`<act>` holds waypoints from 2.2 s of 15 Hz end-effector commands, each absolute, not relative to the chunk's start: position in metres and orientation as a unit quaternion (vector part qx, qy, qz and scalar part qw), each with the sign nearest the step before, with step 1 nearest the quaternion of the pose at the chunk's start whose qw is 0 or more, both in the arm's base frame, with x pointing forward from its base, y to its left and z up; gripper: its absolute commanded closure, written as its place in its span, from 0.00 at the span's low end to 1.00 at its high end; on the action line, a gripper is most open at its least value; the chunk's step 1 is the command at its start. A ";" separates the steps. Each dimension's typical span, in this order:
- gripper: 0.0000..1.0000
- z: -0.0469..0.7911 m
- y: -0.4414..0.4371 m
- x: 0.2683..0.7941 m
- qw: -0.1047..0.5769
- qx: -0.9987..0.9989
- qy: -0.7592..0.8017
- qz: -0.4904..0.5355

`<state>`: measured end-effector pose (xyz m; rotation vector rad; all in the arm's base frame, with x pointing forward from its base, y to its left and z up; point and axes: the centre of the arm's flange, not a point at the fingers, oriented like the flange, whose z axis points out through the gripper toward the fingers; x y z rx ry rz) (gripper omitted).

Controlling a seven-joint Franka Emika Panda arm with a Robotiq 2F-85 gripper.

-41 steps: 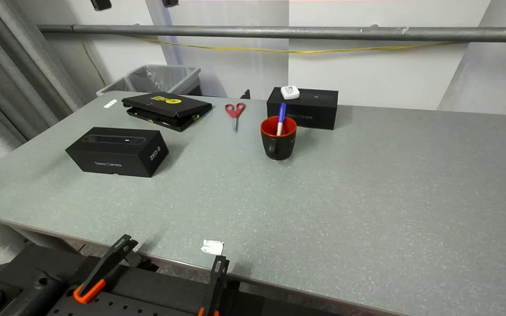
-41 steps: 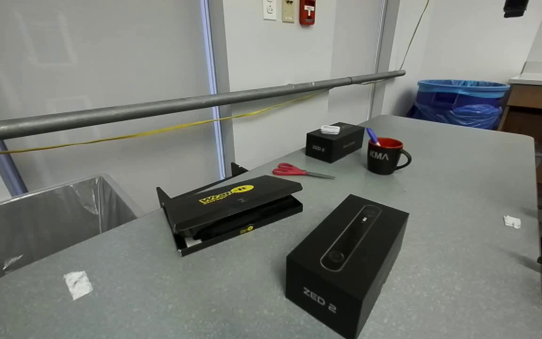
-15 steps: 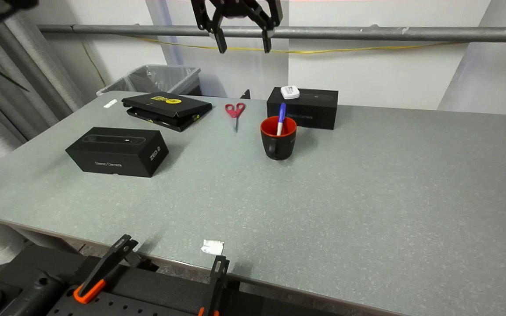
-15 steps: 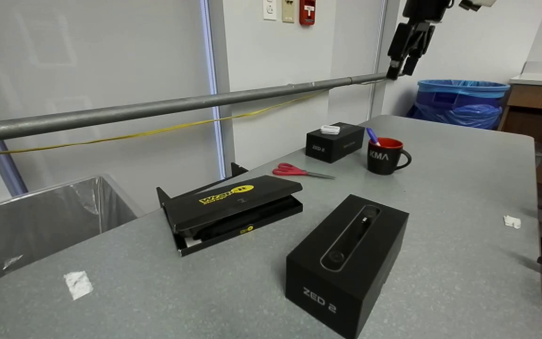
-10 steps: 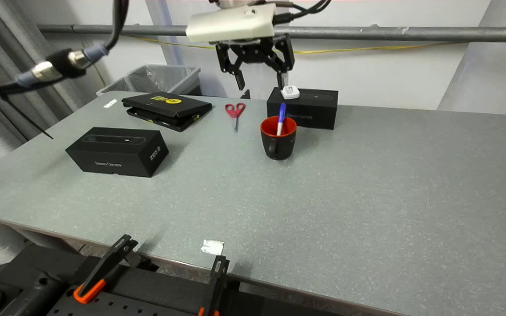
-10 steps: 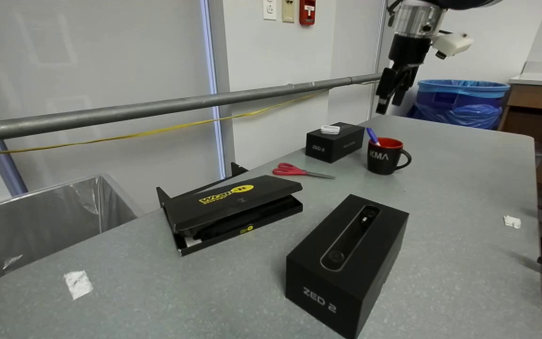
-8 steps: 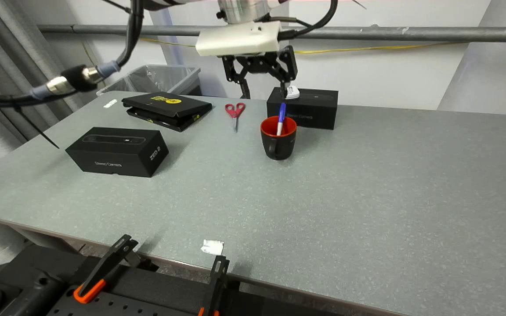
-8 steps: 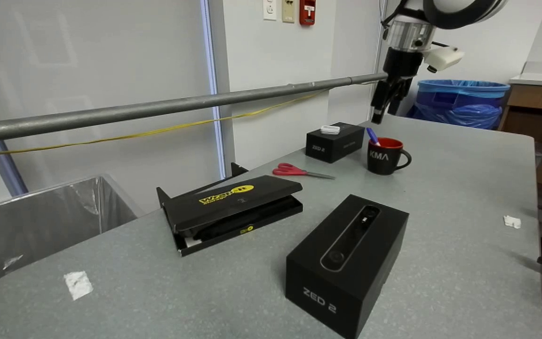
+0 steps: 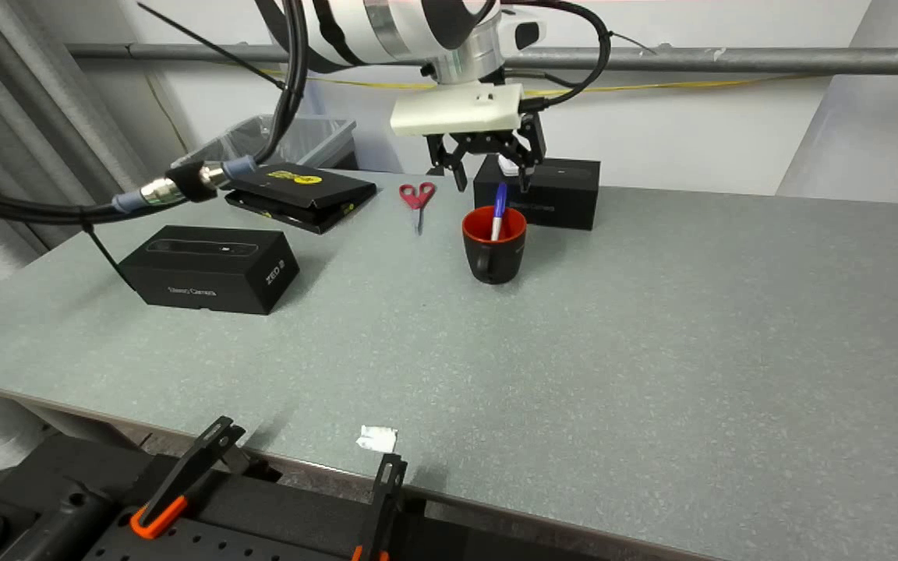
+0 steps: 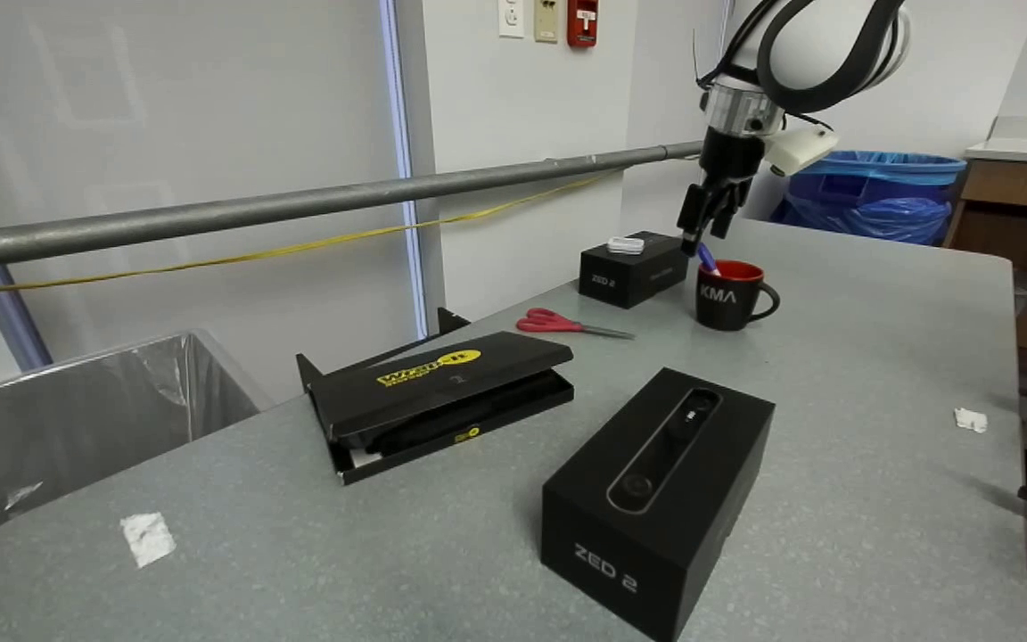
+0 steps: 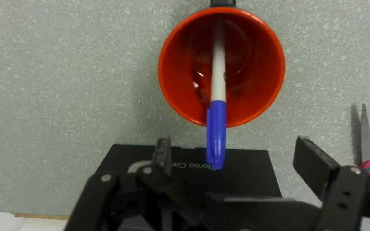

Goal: Take the marker out of the cup and put it on the table

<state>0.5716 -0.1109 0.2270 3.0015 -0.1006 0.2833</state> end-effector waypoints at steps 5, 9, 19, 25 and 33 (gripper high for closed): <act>0.29 0.210 -0.119 0.595 0.064 0.991 -0.045 0.104; 0.61 0.216 -0.120 0.593 0.061 0.991 -0.051 0.107; 0.97 0.265 -0.127 0.576 0.053 0.989 -0.092 0.105; 0.97 0.361 -0.105 0.539 0.044 0.990 -0.072 0.111; 0.97 0.292 -0.018 0.538 0.025 0.999 -0.003 0.035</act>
